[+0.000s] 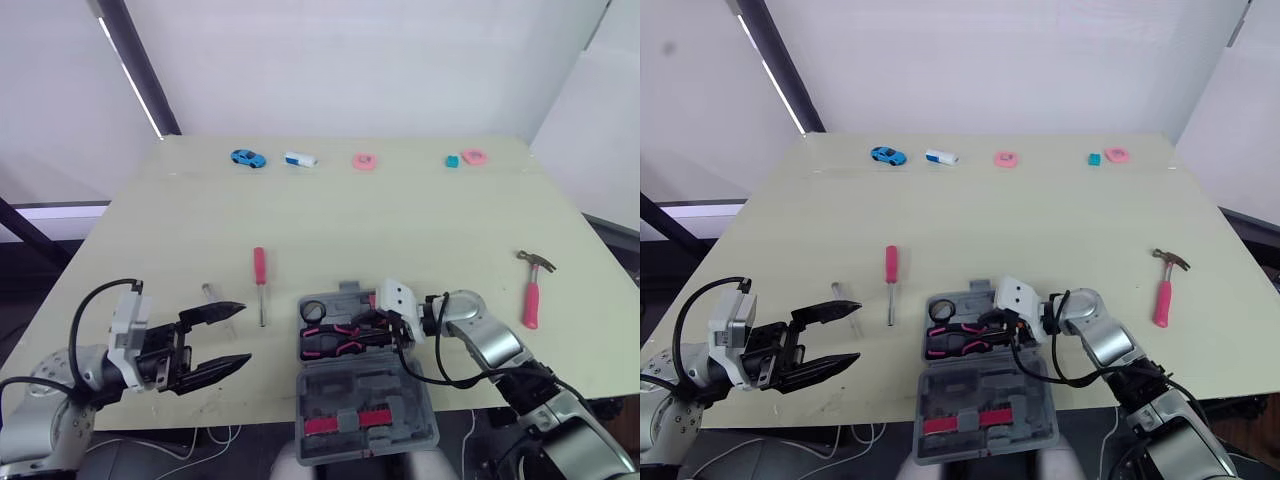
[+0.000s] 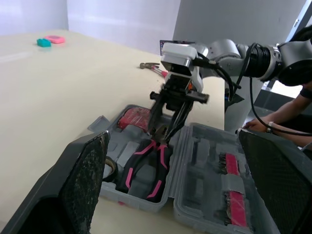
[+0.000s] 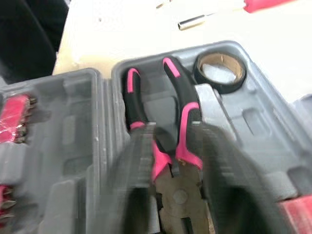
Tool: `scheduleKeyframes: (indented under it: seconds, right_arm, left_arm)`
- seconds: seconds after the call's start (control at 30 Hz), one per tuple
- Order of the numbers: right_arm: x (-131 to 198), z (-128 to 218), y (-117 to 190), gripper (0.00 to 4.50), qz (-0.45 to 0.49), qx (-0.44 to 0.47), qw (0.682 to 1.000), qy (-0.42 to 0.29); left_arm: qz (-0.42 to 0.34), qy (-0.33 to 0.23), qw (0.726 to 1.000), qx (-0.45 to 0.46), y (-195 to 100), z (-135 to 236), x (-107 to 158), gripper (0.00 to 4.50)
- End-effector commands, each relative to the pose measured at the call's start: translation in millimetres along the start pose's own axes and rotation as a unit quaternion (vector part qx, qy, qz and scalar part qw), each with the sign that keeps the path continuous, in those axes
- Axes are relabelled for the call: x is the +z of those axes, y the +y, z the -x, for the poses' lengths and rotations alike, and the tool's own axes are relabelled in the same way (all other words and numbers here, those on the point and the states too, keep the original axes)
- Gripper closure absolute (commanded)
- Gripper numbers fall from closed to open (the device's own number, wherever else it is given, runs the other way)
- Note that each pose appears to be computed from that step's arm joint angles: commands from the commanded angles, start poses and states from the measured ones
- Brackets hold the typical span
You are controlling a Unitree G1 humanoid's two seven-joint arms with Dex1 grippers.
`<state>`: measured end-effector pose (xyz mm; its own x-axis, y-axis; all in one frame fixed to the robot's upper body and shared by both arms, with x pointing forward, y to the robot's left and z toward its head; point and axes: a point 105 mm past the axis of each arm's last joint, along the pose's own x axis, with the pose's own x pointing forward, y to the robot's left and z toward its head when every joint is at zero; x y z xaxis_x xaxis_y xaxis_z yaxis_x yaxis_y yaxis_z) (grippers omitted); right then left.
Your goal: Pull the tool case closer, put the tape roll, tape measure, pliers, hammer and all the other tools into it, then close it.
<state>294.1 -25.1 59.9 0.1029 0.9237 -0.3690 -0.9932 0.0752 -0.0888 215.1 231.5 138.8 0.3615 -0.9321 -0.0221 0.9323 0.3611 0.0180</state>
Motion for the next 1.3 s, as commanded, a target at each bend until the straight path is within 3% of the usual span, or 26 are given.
scheduleKeyframes:
  seconds: [0.03, 0.23, 0.5, 0.6, 0.77, 0.9, 1.07, 1.2, 1.3]
  right_arm:
    - [8.6, -1.3, -6.0, 4.46, 0.01, -0.022, 0.999, -0.033]
    - [-5.4, -7.4, -12.0, 4.46, 0.003, -0.037, 0.999, -0.01]
    - [-73.3, -13.4, -0.8, 4.46, -0.047, -0.008, 0.989, 0.141]
    - [-102.8, -17.7, 11.6, 4.46, -0.109, 0.008, 0.975, 0.195]
    - [-118.5, -17.1, 20.4, 4.46, -0.132, 0.027, 0.962, 0.237]
    - [-106.4, -15.2, 10.3, 4.46, -0.134, 0.006, 0.97, 0.201]
    - [-41.5, -7.7, -23.4, 4.46, -0.12, -0.084, 0.989, -0.007]
    - [-16.9, 21.2, -28.7, 4.46, -0.085, -0.131, 0.984, -0.083]
    - [-11.6, 63.5, -31.6, 4.46, -0.079, -0.218, 0.965, -0.122]
  left_arm:
    - [-0.011, -0.002, 1.0, -0.006, -1.2, 0.0, 1.3, 0.0]
    - [-0.009, -0.002, 1.0, -0.002, -0.6, 2.4, -2.0, 0.0]
    - [-0.004, 0.0, 1.0, 0.004, -0.3, 3.7, -9.0, 0.0]
    - [0.005, -0.002, 1.0, 0.024, 2.4, 3.7, -14.8, 0.0]
    - [0.009, 0.003, 0.999, 0.054, 3.8, -0.1, -23.9, 0.0]
    - [0.019, 0.014, 0.997, 0.08, 4.9, -0.7, -33.2, 0.0]
    - [0.037, 0.034, 0.986, 0.161, 13.9, 1.4, -50.7, 0.0]
    - [0.051, 0.027, 0.976, 0.21, 20.7, 4.5, -56.1, 0.0]
    - [0.055, 0.018, 0.965, 0.258, 25.7, 9.7, -58.9, 0.0]
